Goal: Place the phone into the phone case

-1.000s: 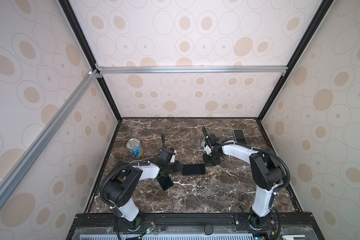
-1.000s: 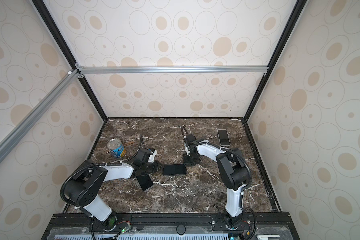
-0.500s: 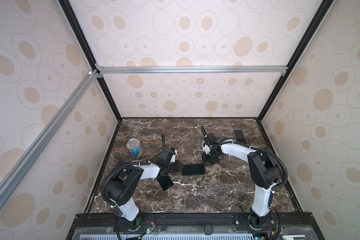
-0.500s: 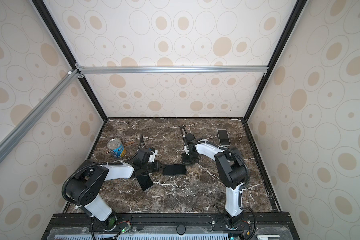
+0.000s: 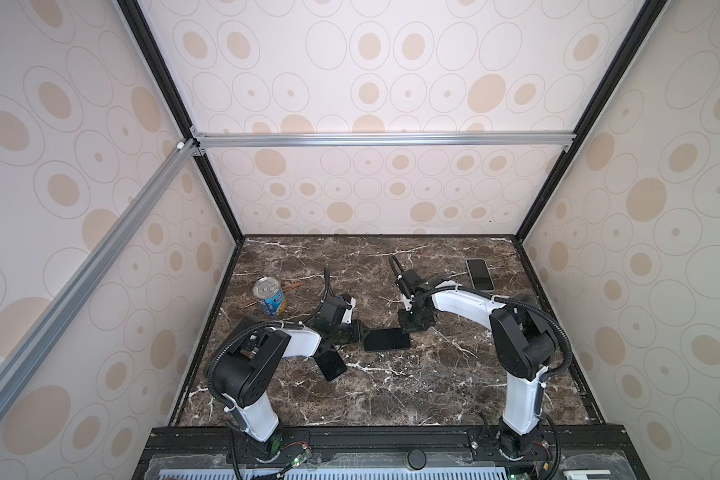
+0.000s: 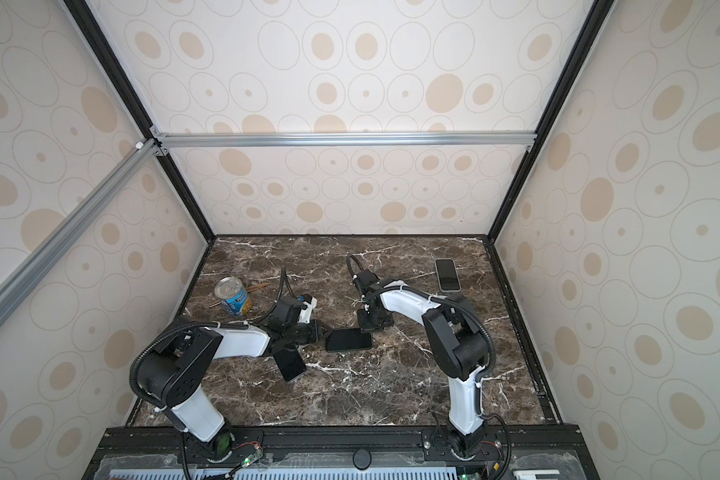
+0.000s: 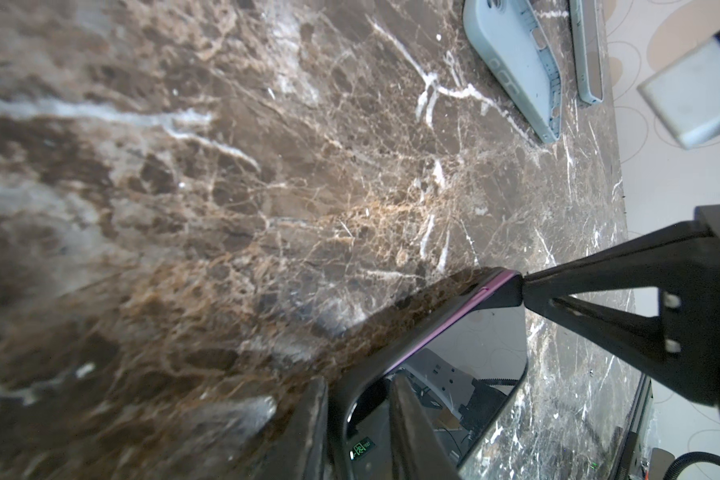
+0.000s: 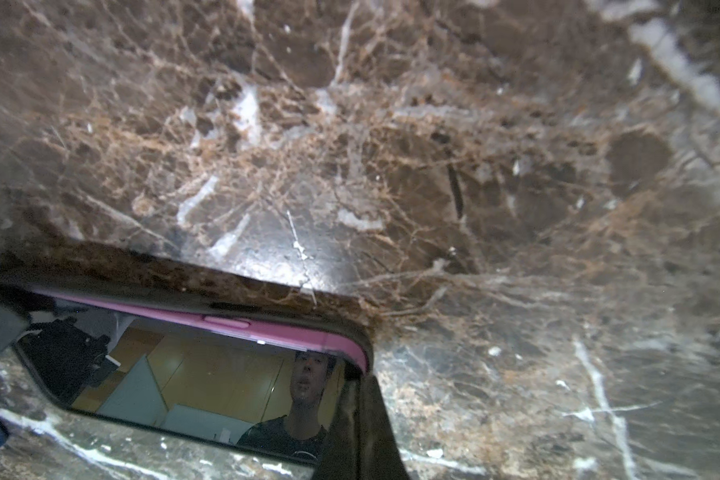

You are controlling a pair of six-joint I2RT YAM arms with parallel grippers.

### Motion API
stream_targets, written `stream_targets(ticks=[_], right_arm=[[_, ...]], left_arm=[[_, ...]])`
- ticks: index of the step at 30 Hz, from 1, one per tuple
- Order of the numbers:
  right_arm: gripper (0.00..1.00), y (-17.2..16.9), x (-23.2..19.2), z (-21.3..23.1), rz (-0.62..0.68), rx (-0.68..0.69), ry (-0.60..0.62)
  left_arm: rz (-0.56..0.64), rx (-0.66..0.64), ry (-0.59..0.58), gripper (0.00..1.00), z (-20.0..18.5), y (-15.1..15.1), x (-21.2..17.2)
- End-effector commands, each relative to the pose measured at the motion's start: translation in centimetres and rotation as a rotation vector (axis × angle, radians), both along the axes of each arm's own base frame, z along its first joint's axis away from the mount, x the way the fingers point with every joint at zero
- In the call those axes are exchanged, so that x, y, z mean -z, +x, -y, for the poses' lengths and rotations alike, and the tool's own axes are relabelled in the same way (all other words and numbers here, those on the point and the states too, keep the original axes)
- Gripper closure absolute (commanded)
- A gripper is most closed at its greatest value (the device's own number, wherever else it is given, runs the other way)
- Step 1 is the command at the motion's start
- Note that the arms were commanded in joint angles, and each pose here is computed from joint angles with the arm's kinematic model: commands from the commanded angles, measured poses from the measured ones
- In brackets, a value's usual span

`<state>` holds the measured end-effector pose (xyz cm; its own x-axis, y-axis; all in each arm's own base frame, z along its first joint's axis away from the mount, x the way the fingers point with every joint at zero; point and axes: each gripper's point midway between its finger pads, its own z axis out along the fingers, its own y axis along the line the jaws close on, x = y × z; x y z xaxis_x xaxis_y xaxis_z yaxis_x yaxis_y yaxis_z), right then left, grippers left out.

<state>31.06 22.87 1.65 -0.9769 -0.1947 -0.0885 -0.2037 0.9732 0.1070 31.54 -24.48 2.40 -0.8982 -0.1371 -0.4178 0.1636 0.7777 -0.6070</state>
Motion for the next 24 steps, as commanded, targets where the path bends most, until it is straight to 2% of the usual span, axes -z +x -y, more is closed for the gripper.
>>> stream_targets(ticks=[1,16,24], right_arm=[[0.96,-7.6,10.4,4.3,-0.299,-0.025,-0.24],[0.97,-8.2,12.5,4.3,-0.315,-0.025,-0.261],[0.96,-7.7,11.9,4.0,-0.304,-0.034,-0.258]], left_arm=[[-0.116,-0.014,0.092,0.73,-1.8,-2.1,3.6],[-0.102,-0.021,0.091,0.74,-2.1,-1.8,3.2],[-0.086,-0.032,0.084,0.74,-2.2,-1.4,2.4]])
